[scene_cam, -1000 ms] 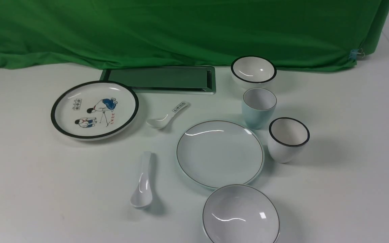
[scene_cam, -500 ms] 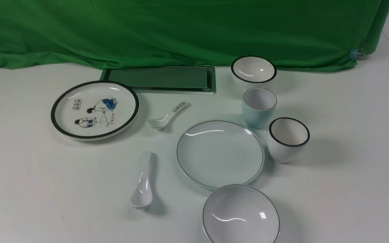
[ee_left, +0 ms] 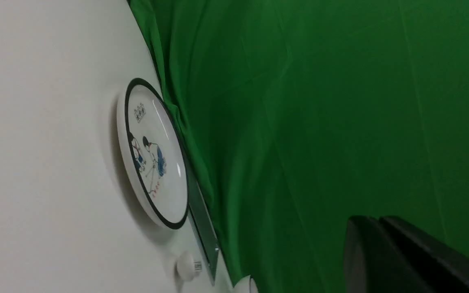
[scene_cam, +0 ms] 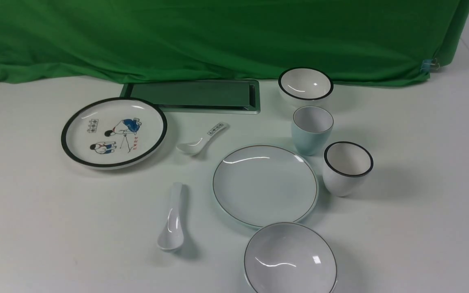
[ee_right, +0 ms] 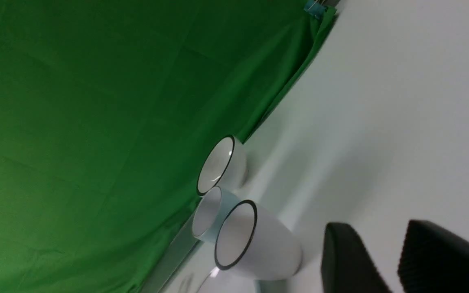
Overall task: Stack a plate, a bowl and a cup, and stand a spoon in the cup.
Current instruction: Use the right arm to grab a blue rice bowl
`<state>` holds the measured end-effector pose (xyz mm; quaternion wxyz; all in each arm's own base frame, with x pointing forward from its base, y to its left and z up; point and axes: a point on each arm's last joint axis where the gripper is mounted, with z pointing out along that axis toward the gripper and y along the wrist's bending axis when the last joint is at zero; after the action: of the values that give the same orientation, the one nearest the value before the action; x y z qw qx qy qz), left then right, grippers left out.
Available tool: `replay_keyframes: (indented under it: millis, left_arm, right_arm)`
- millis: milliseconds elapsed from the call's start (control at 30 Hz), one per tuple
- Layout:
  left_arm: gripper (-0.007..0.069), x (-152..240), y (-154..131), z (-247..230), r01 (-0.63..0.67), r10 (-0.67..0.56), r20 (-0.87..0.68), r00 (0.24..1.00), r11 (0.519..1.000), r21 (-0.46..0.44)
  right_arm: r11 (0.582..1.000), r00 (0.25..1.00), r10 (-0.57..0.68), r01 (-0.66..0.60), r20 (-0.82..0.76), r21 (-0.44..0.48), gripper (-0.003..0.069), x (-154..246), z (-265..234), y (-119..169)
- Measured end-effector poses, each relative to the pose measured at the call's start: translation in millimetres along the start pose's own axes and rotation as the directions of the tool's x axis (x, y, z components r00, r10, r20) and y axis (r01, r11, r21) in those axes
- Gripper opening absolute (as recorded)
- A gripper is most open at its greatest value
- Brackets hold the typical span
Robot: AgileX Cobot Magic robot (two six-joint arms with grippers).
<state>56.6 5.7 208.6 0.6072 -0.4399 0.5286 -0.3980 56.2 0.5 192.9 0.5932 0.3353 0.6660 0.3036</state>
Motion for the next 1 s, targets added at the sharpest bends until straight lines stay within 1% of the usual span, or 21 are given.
replay_keyframes:
  millis: [167,300,400,433,467,500,533,567,600,633,667,700,733,767,800,833,867,933,967,1000]
  left_arm:
    - [-0.0029,-3.1,-1.7,-0.1,-0.031,0.031,0.035,0.999,0.999,0.018]
    - [-0.0029,-3.1,-1.7,-0.1,-0.046,0.045,0.035,0.998,0.999,0.018]
    - [-0.0029,-3.5,-12.8,-1.5,-0.178,0.178,0.01,0.984,0.984,0.027]
    - [-0.0029,-4.9,-22.8,-3.1,-0.261,0.262,0.0,0.965,0.964,0.04]
    - [-0.0029,-6.7,-34.4,-4.4,-0.351,0.352,-0.012,0.936,0.935,0.047]
    - [-0.0029,-9.1,-47.5,-3.6,-0.468,0.469,-0.046,0.882,0.883,0.033]
    - [-0.0029,-11.6,-58.9,-2.6,-0.529,0.529,-0.072,0.846,0.848,0.025]
    - [-0.0029,-11.3,-59.1,-0.7,-0.552,0.55,-0.1,0.829,0.834,0.008]
    - [-0.0029,-15.0,-75.0,7.4,-0.662,0.646,-0.196,0.738,0.75,-0.022]
    - [-0.0029,-15.7,-79.9,13.3,-0.708,0.676,-0.268,0.686,0.705,-0.036]
    - [-0.0029,-16.6,-82.2,15.2,-0.72,0.687,-0.271,0.675,0.693,-0.035]
    - [-0.0029,-17.8,-91.0,27.2,-0.791,0.72,-0.394,0.572,0.611,-0.031]
    - [-0.0029,-18.9,-97.9,36.8,-0.832,0.731,-0.472,0.493,0.555,-0.011]
    - [-0.0029,-19.9,-104.5,47.0,-0.864,0.729,-0.546,0.413,0.503,0.018]
    - [-0.0029,-20.3,-107.1,51.1,-0.874,0.726,-0.573,0.381,0.485,0.033]
    - [-0.0029,-21.9,-118.1,70.6,-0.9,0.7,-0.666,0.257,0.425,0.1]
    - [-0.0029,-20.7,-123.2,80.6,-0.899,0.676,-0.709,0.203,0.415,0.139]
    - [-0.0029,-13.9,-130.9,97.3,-0.885,0.642,-0.759,0.108,0.41,0.221]
    - [-0.0029,-10.8,-130.6,101.0,-0.88,0.636,-0.767,0.086,0.41,0.24]
    - [-0.0029,-1.8,-135.8,110.6,-0.862,0.634,-0.773,0.014,0.4,0.312]
  right_arm:
    - [0.994,0.994,-0.105,0.105,0.005,-0.005,0.0242,-0.4,0.0,0.5]
    - [0.992,0.992,-0.129,0.129,0.012,-0.012,0.0242,-0.9,0.0,1.2]
    - [0.978,0.978,-0.2,0.203,0.051,-0.054,0.0237,-3.7,-0.2,5.6]
    - [0.967,0.969,-0.243,0.246,0.054,-0.064,0.0229,-4.1,-0.5,6.9]
    - [0.951,0.954,-0.295,0.299,0.057,-0.074,0.0214,-5.4,-1.2,9.7]
    - [0.919,0.923,-0.378,0.383,0.064,-0.092,0.0185,-9.6,-2.7,17.3]
    - [0.896,0.901,-0.428,0.433,0.066,-0.1,0.0161,-13.0,-3.4,23.1]
    - [0.883,0.889,-0.453,0.458,0.069,-0.101,0.0147,-14.0,-3.5,24.8]
    - [0.823,0.831,-0.551,0.556,0.069,-0.117,0.0085,-23.4,-3.2,40.4]
    - [0.788,0.798,-0.599,0.603,0.068,-0.123,0.005,-27.7,-1.9,47.9]
    - [0.779,0.789,-0.611,0.614,0.067,-0.124,0.005,-28.7,-1.5,49.7]
    - [0.711,0.722,-0.689,0.69,0.061,-0.135,0.0022,-36.2,3.0,63.5]
    - [0.661,0.673,-0.738,0.736,0.052,-0.143,0.0016,-41.4,7.4,73.6]
    - [0.614,0.625,-0.78,0.774,0.033,-0.153,0.0014,-46.1,13.1,83.8]
    - [0.596,0.606,-0.795,0.788,0.024,-0.158,0.0014,-48.0,15.4,87.9]
    - [0.521,0.525,-0.85,0.833,-0.029,-0.188,0.0013,-54.5,27.5,105.6]
    - [0.485,0.478,-0.874,0.848,-0.085,-0.212,0.0013,-55.7,35.0,113.2]
    - [0.43,0.389,-0.901,0.862,-0.193,-0.268,0.0013,-55.1,48.5,124.8]
    - [0.418,0.372,-0.905,0.864,-0.205,-0.281,0.0013,-55.0,51.7,127.9]
    - [0.386,0.289,-0.907,0.86,-0.306,-0.334,0.0013,-49.9,59.6,130.6]
